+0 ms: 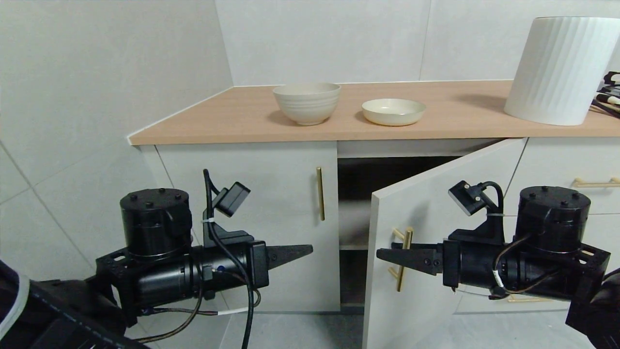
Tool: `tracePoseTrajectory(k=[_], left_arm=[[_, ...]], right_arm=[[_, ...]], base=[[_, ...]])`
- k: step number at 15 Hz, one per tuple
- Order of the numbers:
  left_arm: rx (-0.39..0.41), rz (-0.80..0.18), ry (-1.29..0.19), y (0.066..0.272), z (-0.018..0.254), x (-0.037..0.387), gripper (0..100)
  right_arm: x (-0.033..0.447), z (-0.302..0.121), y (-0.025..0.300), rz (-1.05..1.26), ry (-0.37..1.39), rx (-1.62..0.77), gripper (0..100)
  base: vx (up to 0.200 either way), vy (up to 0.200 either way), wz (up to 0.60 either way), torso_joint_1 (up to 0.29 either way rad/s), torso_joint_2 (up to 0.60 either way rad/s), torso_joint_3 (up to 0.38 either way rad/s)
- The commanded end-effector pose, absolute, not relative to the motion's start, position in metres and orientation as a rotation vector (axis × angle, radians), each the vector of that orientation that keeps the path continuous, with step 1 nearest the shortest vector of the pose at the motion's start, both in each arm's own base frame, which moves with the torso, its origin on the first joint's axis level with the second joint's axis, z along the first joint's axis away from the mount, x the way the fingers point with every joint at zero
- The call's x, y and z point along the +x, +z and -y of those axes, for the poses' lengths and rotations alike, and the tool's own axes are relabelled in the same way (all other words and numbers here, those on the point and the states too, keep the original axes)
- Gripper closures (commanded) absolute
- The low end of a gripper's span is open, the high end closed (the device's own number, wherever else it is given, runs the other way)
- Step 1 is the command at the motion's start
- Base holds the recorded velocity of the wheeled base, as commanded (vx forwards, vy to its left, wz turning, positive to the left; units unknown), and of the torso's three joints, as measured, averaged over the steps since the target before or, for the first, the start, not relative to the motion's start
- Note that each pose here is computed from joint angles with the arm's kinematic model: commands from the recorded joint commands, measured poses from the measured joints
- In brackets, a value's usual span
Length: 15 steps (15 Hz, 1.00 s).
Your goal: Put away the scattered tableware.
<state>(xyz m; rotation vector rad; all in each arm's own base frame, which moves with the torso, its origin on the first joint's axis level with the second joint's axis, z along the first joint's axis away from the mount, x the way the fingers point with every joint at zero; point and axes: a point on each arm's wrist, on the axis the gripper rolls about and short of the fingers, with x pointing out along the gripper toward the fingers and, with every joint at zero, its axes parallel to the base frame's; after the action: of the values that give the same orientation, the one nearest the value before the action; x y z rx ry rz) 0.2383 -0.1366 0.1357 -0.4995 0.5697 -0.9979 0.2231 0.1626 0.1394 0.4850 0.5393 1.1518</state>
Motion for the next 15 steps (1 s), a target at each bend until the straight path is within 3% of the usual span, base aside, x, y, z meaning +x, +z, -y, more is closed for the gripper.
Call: tracePoseTrajectory(k=[1, 5, 8, 12, 15], left_arm=[[-0.492, -0.596, -0.997, 0.127, 0.142, 0.242, 100], [-0.460, -0.501, -0.988, 0.116, 0.161, 0.280, 100], [-0.454, -0.489, -1.003, 0.105, 0.176, 0.303, 100], [-0.368, -0.423, -1.089, 0.064, 0.215, 0.312, 100], [-0.361, -0.356, -1.131, 0.054, 0.234, 0.307, 100]], right_arm=[[0.223, -0.163, 0.138, -0.549, 1.153, 0.485, 0], [0.222, -0.164, 0.137, -0.554, 1.156, 0.483, 0], [0.221, -0.163, 0.136, -0.554, 1.155, 0.482, 0], [0.220, -0.162, 0.135, -0.546, 1.151, 0.466, 0], [0.220, -0.161, 0.131, -0.504, 1.116, 0.396, 0]], base=[[0.000, 0.000, 0.00, 0.000, 0.00, 0.000], [0.000, 0.000, 0.00, 0.000, 0.00, 0.000], [0.000, 0.000, 0.00, 0.000, 0.00, 0.000], [0.000, 0.000, 0.00, 0.000, 0.00, 0.000], [0.000, 0.000, 0.00, 0.000, 0.00, 0.000]])
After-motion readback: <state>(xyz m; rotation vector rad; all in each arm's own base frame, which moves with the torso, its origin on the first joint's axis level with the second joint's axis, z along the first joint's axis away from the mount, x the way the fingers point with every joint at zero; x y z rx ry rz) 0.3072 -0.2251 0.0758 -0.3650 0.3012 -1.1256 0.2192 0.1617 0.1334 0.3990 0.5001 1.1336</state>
